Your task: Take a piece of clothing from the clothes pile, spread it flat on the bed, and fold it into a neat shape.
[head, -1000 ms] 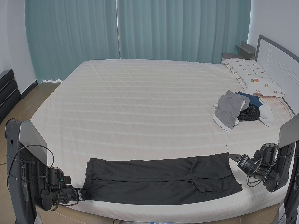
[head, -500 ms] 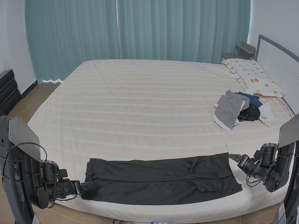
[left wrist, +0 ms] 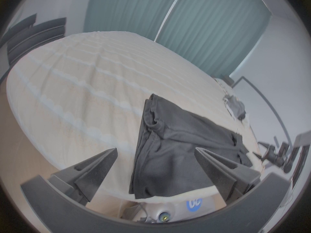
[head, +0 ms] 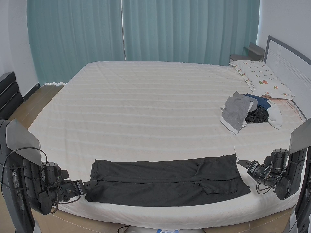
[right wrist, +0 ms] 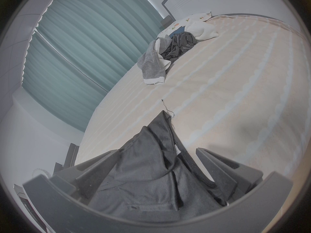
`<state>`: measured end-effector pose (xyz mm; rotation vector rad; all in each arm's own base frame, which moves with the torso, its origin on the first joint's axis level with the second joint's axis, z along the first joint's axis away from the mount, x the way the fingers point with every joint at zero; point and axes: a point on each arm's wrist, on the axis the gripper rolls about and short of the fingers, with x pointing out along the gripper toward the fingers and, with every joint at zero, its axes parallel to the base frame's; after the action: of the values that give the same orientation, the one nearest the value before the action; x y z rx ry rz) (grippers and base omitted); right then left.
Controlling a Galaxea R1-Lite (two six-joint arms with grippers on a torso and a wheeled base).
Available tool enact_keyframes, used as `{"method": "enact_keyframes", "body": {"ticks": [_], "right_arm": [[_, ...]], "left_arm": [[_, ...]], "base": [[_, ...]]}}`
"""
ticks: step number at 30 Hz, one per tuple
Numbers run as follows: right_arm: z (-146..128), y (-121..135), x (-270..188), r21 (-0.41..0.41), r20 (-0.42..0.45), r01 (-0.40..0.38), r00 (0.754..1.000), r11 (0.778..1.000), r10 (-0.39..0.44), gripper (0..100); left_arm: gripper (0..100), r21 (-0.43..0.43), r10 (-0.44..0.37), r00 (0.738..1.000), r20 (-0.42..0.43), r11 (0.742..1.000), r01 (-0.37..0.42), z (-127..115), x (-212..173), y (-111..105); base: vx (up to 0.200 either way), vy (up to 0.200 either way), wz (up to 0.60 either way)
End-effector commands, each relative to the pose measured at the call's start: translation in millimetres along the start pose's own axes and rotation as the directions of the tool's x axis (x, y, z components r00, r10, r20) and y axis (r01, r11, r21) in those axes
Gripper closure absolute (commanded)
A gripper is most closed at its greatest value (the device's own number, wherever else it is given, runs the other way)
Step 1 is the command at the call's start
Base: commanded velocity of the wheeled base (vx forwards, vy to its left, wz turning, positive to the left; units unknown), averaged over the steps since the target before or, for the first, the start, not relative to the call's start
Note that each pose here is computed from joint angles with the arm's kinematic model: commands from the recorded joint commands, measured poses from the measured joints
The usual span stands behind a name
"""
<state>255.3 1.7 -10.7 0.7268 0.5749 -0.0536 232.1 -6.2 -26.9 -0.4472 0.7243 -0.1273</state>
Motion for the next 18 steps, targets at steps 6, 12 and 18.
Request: {"method": "enact_keyframes", "body": {"ticks": [6, 12, 18], "right_arm": [[-0.6, 3.2, 1.4, -0.006, 0.004, -0.017, 1.000, 1.000, 0.017, 0], [-2.9, 2.4, 3.6, -0.010, -0.006, -0.014, 1.000, 1.000, 0.013, 0], [-4.7, 3.2, 5.1, -0.010, -0.014, -0.017, 1.000, 1.000, 0.017, 0]], "left_arm": [[0, -0.023, 0.051, 0.989, 0.141, 0.999, -0.049, 15.4, 44.2, -14.0], [0, -0.001, 0.072, 0.978, 0.195, 0.997, -0.073, 25.7, 69.5, -20.7], [0, 0.002, 0.073, 0.984, 0.165, 0.997, -0.074, 26.8, 78.9, -26.2]], "base": [[0.000, 0.000, 0.00], [0.000, 0.000, 0.00], [0.000, 0.000, 0.00]]}}
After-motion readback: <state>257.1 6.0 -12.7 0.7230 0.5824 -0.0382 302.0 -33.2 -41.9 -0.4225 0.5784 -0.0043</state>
